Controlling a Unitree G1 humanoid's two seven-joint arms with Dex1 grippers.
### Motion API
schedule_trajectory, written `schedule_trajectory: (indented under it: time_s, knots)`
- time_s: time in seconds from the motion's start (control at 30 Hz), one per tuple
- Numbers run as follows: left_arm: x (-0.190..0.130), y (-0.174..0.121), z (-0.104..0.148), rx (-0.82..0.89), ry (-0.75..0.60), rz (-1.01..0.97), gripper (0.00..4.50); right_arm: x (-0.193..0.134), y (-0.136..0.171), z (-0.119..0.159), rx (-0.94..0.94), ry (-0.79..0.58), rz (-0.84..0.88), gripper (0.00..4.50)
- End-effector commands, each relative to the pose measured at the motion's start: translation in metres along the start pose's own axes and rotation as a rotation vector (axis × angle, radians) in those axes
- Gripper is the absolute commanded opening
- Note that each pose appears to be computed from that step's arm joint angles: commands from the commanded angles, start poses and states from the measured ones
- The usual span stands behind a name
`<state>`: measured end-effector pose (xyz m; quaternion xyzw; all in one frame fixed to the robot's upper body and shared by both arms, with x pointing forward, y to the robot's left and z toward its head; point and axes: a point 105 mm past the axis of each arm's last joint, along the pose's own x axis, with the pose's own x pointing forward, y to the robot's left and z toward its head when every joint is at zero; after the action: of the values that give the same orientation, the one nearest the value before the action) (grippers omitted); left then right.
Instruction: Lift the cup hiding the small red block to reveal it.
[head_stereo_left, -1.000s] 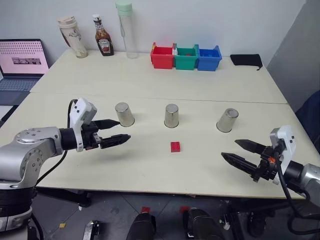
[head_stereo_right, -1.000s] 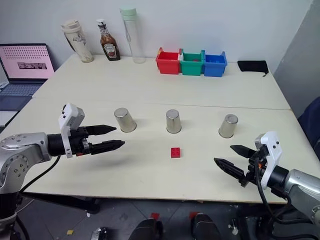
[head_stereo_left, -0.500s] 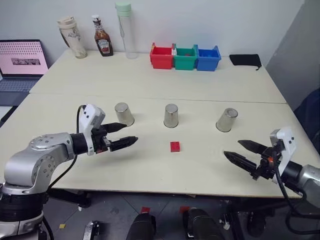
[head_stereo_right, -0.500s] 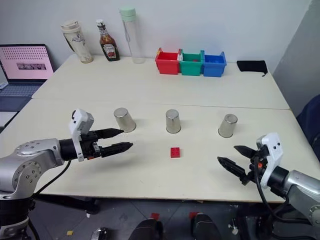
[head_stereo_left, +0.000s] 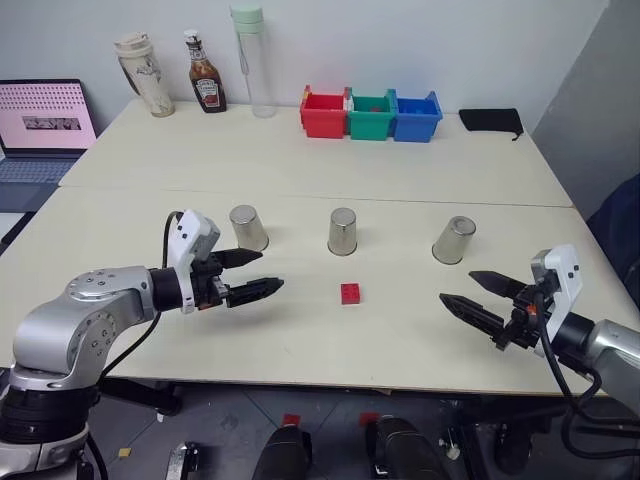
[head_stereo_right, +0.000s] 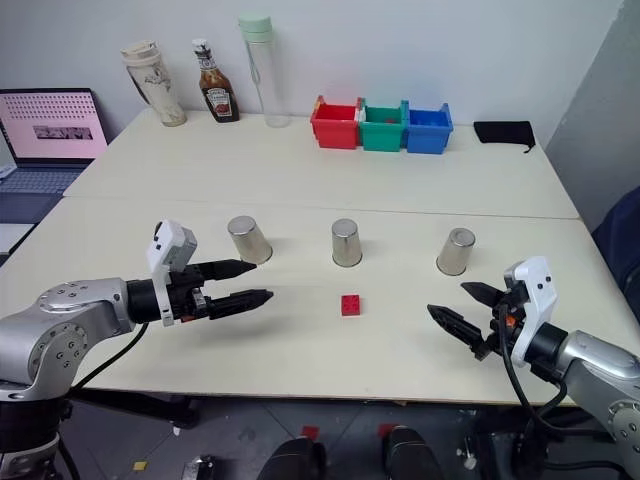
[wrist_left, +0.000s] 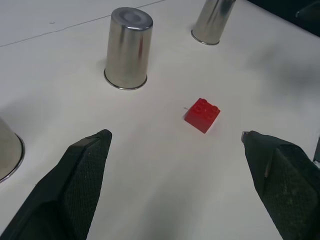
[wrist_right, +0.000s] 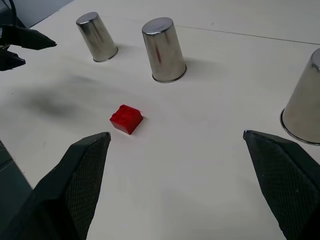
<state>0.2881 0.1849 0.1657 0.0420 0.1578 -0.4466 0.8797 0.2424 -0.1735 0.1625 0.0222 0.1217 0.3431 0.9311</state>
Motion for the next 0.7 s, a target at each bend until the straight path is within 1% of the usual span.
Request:
schedule_trajectory:
  time_s: [0.03, 0.37, 0.5, 0.7]
  knots:
    - [-0.005, 0.003, 0.009, 0.064, -0.007, 0.013, 4.43, -0.004, 0.002, 0.009, -0.027, -0.023, 0.016, 4.50]
    - [-0.005, 0.003, 0.006, 0.058, -0.003, 0.010, 4.43, -0.005, 0.000, 0.009, -0.026, -0.013, 0.016, 4.50]
    - [-0.016, 0.012, 0.004, 0.063, 0.018, 0.041, 4.43, -0.014, -0.002, 0.000, -0.022, 0.024, 0.002, 4.50]
    - [-0.018, 0.024, 0.004, 0.089, 0.016, 0.074, 4.43, -0.013, -0.008, 0.005, -0.027, 0.002, -0.022, 4.50]
